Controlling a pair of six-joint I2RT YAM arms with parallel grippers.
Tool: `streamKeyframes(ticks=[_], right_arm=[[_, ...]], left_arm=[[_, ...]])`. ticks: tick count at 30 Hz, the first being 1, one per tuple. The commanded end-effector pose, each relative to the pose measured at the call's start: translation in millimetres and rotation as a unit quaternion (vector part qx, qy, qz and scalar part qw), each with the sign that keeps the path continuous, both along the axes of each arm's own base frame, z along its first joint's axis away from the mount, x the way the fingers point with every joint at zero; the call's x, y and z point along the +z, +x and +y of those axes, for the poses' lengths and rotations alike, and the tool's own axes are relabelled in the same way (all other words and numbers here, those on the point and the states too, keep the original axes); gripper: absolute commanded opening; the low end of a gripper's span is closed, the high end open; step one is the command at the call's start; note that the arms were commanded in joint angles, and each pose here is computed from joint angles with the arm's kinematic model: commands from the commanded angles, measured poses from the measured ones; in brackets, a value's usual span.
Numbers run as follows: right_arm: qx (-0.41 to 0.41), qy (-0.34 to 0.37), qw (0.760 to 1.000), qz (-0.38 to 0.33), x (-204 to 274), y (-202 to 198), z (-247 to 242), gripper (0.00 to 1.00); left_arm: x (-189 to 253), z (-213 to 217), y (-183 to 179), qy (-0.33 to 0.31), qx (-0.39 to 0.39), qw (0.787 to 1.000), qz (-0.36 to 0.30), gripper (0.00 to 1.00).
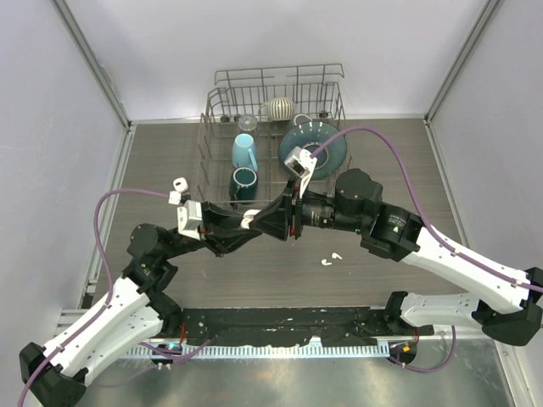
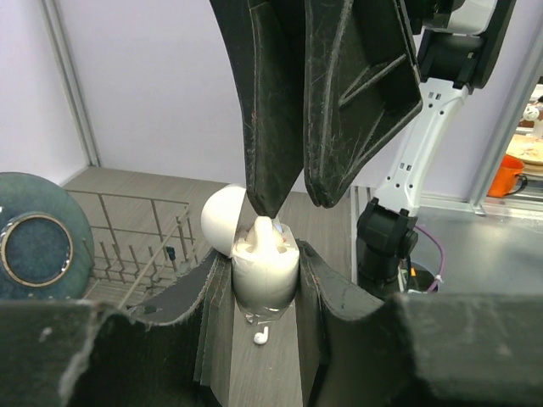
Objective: Insert the wireless bluetooth earbuds into the charging case
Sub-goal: Adjust the earbud with the charging case.
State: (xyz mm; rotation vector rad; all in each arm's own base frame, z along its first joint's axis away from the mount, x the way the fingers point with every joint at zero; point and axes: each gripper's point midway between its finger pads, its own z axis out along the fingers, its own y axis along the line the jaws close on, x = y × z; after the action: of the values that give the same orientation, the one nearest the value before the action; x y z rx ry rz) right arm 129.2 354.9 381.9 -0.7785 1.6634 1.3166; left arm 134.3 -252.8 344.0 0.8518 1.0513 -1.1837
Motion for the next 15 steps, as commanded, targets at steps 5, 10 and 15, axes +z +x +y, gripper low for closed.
streamKeyframes(ticks=[5, 10, 15], right_arm=[[-0.006, -0.031, 0.999, -0.037, -5, 5, -6, 0.35], [-0.01, -0.046, 0.998, -0.046, -10, 8, -8, 0.38], [-0.03, -0.06, 0.996, -0.062, -13, 15, -13, 0.41]], left_arm=[[52, 4, -34, -0.034, -0.063, 0.995, -0.062, 0.0], [54, 3, -37, -0.031, -0.077, 0.995, -0.064, 0.0], [52, 1, -38, -0.025, -0.086, 0.994, -0.059, 0.0]])
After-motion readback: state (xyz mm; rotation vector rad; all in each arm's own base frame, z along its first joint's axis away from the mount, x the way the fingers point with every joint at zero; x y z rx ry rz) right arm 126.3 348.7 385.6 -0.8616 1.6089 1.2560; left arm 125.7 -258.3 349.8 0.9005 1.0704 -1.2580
